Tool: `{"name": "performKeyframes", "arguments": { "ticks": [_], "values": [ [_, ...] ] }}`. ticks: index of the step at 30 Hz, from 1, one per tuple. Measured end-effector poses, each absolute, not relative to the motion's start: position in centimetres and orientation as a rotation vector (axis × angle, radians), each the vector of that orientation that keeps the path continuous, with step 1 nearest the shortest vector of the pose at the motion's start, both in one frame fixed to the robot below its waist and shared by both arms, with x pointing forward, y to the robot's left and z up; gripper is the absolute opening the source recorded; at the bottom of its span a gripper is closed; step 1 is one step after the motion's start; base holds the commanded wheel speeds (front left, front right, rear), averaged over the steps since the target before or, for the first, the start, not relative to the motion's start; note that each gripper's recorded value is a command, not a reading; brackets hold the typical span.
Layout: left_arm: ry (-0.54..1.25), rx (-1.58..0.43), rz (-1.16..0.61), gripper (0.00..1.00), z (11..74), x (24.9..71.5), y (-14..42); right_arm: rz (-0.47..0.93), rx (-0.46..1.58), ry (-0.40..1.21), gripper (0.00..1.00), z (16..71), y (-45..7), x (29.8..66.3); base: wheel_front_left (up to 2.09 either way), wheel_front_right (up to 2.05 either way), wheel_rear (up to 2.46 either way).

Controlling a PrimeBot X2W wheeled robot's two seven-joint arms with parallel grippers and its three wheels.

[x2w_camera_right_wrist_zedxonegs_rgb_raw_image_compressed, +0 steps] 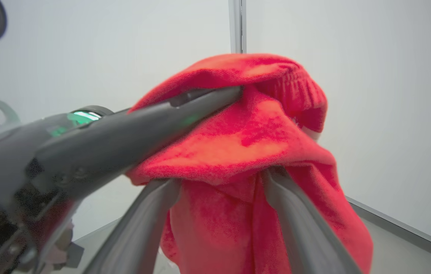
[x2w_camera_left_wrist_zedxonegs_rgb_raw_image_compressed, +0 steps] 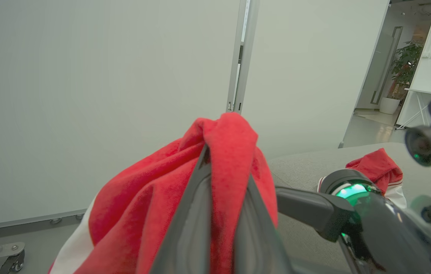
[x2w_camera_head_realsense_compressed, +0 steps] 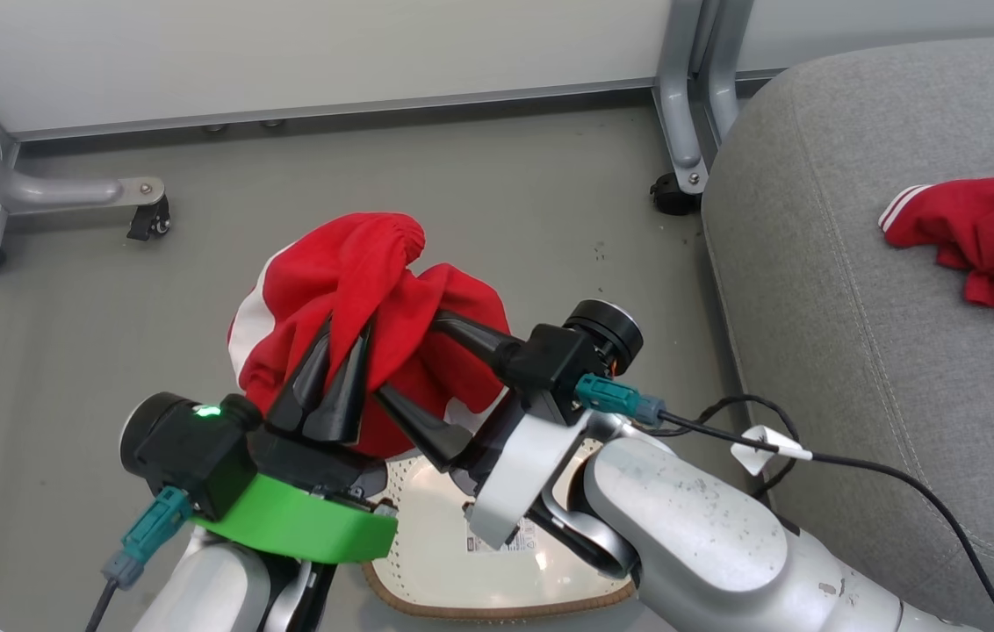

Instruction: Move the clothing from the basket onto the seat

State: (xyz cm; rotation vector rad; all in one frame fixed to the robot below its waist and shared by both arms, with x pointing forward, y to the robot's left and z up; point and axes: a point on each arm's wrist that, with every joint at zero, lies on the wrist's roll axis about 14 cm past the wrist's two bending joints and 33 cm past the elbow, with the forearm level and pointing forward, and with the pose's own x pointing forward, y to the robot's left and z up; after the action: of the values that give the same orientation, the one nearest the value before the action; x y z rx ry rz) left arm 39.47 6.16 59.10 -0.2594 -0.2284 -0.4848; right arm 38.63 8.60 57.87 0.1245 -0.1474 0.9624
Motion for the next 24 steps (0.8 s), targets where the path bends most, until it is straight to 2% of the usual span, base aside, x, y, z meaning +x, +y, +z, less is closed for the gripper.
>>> {"name": "performKeyframes", "arguments": {
  "ticks": [1, 2, 24],
  "values": [
    [-0.227, -0.260, -0.488, 0.00, 59.08, 39.44, 6.08, 0.969, 0.121, -0.143, 0.30, 57.81, 8.74, 38.69, 0.00, 0.00, 0.00],
    [-0.226, -0.261, -0.490, 0.00, 59.05, 39.42, 6.02, 0.975, 0.127, -0.139, 0.00, 57.84, 8.88, 38.69, 0.00, 0.00, 0.00],
    [-0.226, -0.260, -0.495, 0.00, 59.12, 39.18, 5.93, 0.987, 0.135, -0.112, 0.00, 57.37, 9.18, 39.18, 0.00, 0.00, 0.00]
  ]
}}
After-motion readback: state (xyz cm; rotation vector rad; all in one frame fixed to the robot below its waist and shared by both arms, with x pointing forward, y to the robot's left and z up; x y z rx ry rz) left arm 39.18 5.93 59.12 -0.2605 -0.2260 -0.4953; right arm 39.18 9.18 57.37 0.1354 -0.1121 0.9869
